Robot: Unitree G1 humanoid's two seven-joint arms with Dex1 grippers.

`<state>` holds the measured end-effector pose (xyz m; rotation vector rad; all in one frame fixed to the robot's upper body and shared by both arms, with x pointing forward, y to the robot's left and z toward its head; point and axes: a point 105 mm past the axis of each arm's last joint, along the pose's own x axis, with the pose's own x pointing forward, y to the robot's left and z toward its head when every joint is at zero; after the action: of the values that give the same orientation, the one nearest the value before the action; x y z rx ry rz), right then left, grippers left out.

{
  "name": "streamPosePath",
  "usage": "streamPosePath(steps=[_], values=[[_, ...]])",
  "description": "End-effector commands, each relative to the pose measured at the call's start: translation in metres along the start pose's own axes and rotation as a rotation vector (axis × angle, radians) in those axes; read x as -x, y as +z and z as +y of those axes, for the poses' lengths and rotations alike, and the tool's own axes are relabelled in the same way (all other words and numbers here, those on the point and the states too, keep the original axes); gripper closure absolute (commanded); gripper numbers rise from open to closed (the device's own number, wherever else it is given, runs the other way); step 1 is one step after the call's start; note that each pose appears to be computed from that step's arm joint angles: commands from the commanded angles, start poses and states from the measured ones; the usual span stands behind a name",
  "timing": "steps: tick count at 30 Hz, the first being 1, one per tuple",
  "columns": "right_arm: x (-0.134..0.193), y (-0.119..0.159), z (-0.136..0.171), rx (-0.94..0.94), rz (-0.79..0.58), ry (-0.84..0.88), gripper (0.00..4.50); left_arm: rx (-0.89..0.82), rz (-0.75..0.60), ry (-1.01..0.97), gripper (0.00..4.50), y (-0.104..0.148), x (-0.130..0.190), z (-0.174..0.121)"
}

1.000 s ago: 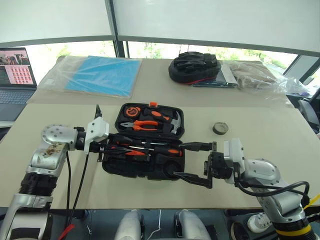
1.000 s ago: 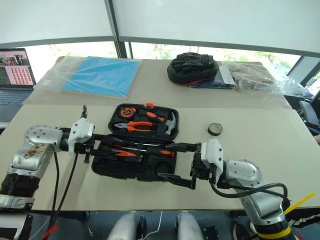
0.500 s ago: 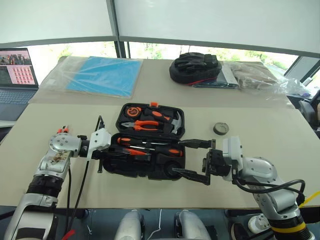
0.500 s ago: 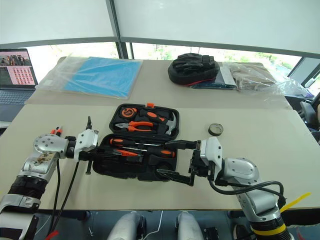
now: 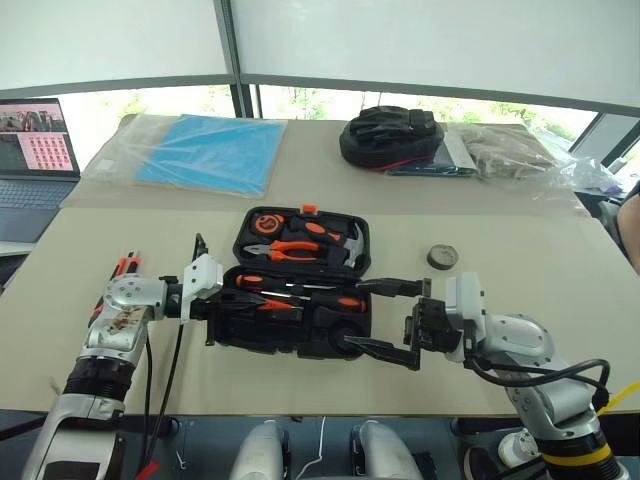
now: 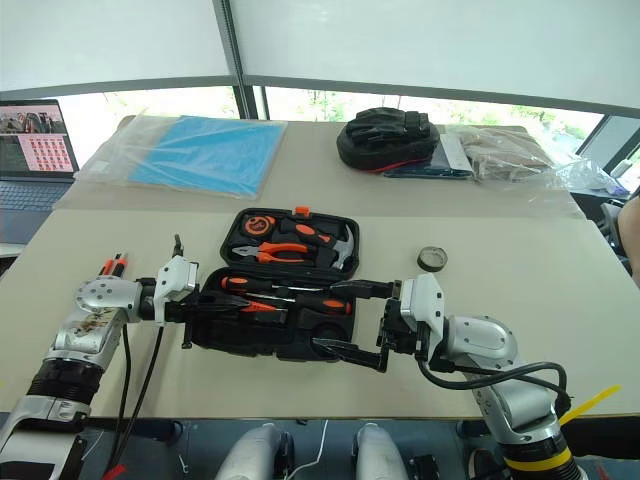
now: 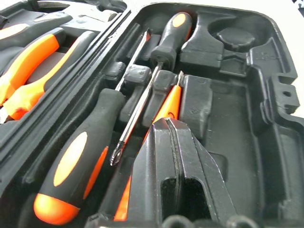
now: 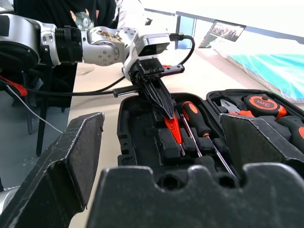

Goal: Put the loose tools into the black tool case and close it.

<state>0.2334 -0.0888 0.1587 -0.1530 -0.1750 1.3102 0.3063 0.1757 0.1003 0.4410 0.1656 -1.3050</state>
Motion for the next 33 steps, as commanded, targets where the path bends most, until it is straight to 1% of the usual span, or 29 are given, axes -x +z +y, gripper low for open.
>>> streamPosePath(steps=[1, 7, 10, 12, 14, 15, 16, 18, 20, 24, 26, 27, 28, 31, 33], values=[[0.000, 0.009, 0.002, 0.026, -0.026, 0.015, 0.00, 0.039, 0.101, 0.017, 4.48, -0.020, -0.006, 0.000], [-0.001, 0.008, 0.003, 0.019, -0.025, 0.013, 0.00, 0.042, 0.176, -0.032, 4.48, -0.034, -0.009, -0.013], [-0.001, 0.007, 0.004, 0.016, -0.026, 0.010, 0.00, 0.062, 0.129, -0.030, 4.48, -0.027, -0.011, -0.017], [0.000, 0.007, 0.003, 0.016, -0.028, 0.008, 0.00, 0.058, 0.058, -0.005, 4.48, -0.015, -0.007, -0.017], [0.000, 0.007, 0.002, 0.025, -0.037, 0.001, 0.00, 0.040, -0.025, 0.112, 3.98, 0.000, 0.009, -0.011], [0.000, 0.007, 0.001, 0.029, -0.042, -0.002, 0.00, 0.036, -0.047, 0.155, 3.84, 0.004, 0.016, -0.009], [0.000, 0.008, 0.000, 0.033, -0.047, -0.005, 0.00, 0.034, -0.067, 0.198, 3.40, 0.008, 0.023, -0.008], [0.001, 0.009, -0.001, 0.049, -0.067, -0.009, 0.00, 0.050, -0.105, 0.340, 2.70, 0.014, 0.046, -0.007], [0.000, 0.009, -0.003, 0.077, -0.096, -0.023, 0.00, 0.090, -0.109, 0.518, 2.00, 0.008, 0.080, -0.016], [-0.003, 0.008, -0.004, 0.085, -0.154, -0.039, 0.00, 0.189, -0.079, 0.864, 0.50, -0.009, 0.136, -0.049], [-0.004, 0.008, -0.004, 0.075, -0.182, -0.045, 0.00, 0.224, -0.050, 1.035, 0.04, -0.019, 0.160, -0.068], [-0.004, 0.008, -0.004, 0.072, -0.190, -0.045, 0.00, 0.233, -0.038, 1.083, 0.04, -0.022, 0.167, -0.074], [-0.004, 0.011, -0.002, 0.054, -0.221, -0.026, 0.00, 0.260, -0.029, 1.177, 0.04, -0.027, 0.179, -0.083], [-0.006, 0.022, 0.001, 0.053, -0.320, -0.009, 0.00, 0.391, 0.026, 1.471, 0.04, -0.053, 0.218, -0.126], [-0.007, 0.024, 0.003, 0.057, -0.346, -0.002, 0.00, 0.446, 0.029, 1.570, 0.04, -0.060, 0.230, -0.140]])
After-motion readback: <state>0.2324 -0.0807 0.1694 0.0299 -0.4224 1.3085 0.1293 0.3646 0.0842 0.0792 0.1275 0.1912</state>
